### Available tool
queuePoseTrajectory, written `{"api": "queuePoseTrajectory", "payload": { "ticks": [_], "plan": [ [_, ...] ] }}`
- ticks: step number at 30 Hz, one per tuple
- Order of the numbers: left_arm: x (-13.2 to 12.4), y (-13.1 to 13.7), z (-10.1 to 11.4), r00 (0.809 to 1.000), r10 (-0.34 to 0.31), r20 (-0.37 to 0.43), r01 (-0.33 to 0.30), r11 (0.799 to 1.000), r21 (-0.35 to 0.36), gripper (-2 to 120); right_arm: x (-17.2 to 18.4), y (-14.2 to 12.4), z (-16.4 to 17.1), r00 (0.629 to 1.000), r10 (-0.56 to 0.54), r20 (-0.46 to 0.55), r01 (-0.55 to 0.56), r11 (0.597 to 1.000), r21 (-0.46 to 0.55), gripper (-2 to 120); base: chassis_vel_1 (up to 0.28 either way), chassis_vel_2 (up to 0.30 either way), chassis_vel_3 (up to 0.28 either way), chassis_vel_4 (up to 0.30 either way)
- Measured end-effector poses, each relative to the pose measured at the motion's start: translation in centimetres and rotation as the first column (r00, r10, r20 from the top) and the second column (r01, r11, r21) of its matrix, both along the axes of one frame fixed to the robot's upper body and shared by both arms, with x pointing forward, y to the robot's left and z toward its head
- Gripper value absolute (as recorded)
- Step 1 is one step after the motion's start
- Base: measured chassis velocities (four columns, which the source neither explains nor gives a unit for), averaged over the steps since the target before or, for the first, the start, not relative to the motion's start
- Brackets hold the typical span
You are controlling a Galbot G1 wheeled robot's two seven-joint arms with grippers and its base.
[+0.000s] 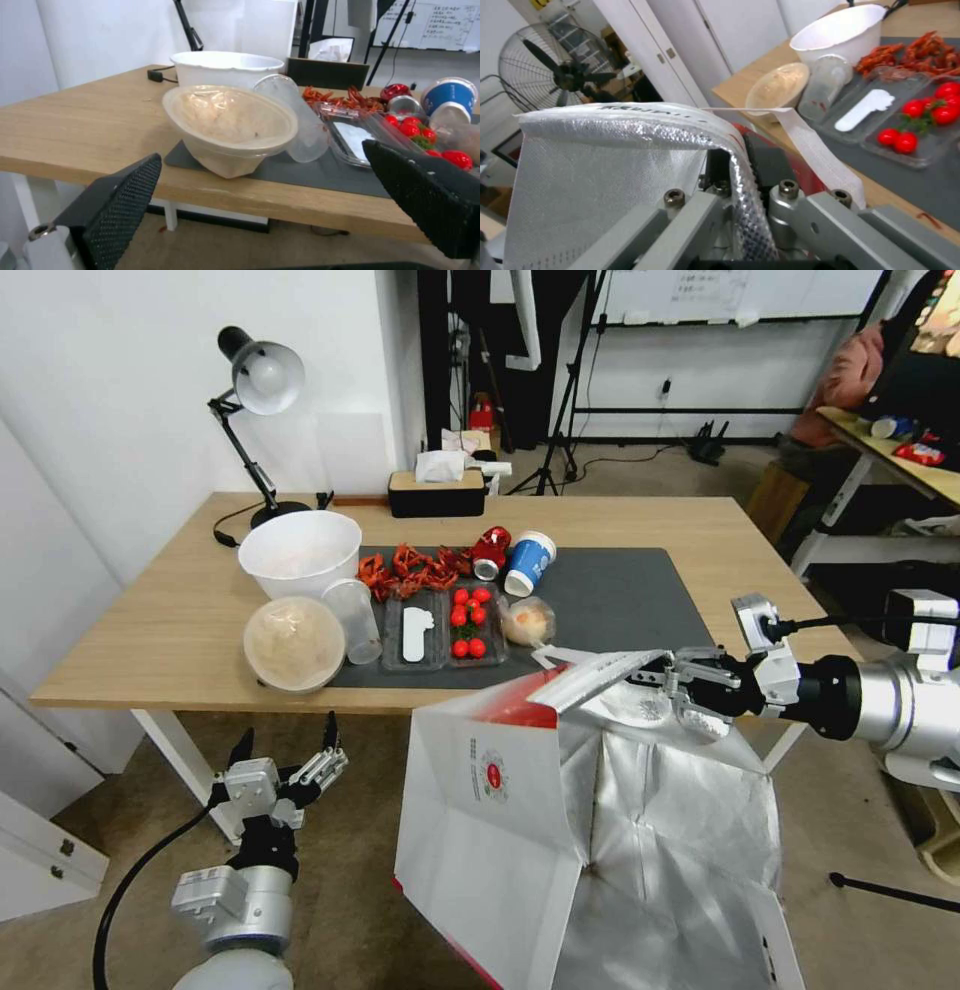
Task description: Pick up the food delivery bag from the floor and place it on the table.
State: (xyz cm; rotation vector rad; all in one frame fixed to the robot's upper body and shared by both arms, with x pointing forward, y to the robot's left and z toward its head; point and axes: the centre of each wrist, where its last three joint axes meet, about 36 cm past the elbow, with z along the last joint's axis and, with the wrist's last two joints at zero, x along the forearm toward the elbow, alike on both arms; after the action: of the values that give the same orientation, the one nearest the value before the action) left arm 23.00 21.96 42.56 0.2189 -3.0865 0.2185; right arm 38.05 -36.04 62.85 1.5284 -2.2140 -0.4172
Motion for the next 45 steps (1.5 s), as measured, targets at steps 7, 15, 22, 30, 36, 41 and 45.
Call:
{"api": "queuePoseTrajectory", "payload": {
  "ticks": [7, 15, 22, 30, 36, 41, 45],
  "plan": [
    [-0.2, 0.0, 0.2, 1.000, 0.017, 0.003, -0.017, 1.000, 0.006, 100, -0.5, 1.2, 0.8, 1.000, 0.008, -0.022, -0.008, 1.000, 0.016, 0, 0.000, 0.000, 0.000, 0.000],
    [-0.4, -0.2, 0.1, 1.000, 0.027, 0.006, -0.027, 1.000, 0.009, 100, -0.6, 1.7, 1.7, 1.000, 0.008, -0.019, -0.007, 1.000, 0.012, 0, 0.000, 0.000, 0.000, 0.000],
    [-0.3, -0.1, 0.1, 1.000, 0.030, 0.007, -0.030, 0.999, 0.011, 100, 0.5, 0.8, 3.6, 0.999, -0.040, 0.016, 0.040, 0.999, 0.024, 0, 0.000, 0.000, 0.000, 0.000],
    [-0.3, 0.0, 0.2, 1.000, 0.031, 0.007, -0.031, 0.999, 0.015, 100, 1.6, -0.5, 6.9, 0.991, -0.116, 0.068, 0.112, 0.992, 0.056, 0, 0.000, 0.000, 0.000, 0.000],
    [-0.2, 0.0, 0.1, 1.000, 0.027, 0.003, -0.027, 0.999, 0.017, 100, 2.4, -2.1, 9.9, 0.958, -0.267, 0.105, 0.254, 0.960, 0.121, 0, 0.000, 0.000, 0.000, 0.000],
    [0.2, -0.1, -0.2, 1.000, 0.013, -0.006, -0.013, 1.000, 0.021, 100, 2.4, -2.9, 10.9, 0.904, -0.418, 0.089, 0.402, 0.902, 0.160, 0, 0.000, 0.000, 0.000, 0.000],
    [0.4, 0.0, -0.3, 1.000, 0.006, -0.010, -0.006, 1.000, 0.024, 100, 2.2, -3.3, 11.3, 0.853, -0.520, 0.056, 0.504, 0.846, 0.175, 0, 0.000, 0.000, 0.000, 0.000]
  ]
}}
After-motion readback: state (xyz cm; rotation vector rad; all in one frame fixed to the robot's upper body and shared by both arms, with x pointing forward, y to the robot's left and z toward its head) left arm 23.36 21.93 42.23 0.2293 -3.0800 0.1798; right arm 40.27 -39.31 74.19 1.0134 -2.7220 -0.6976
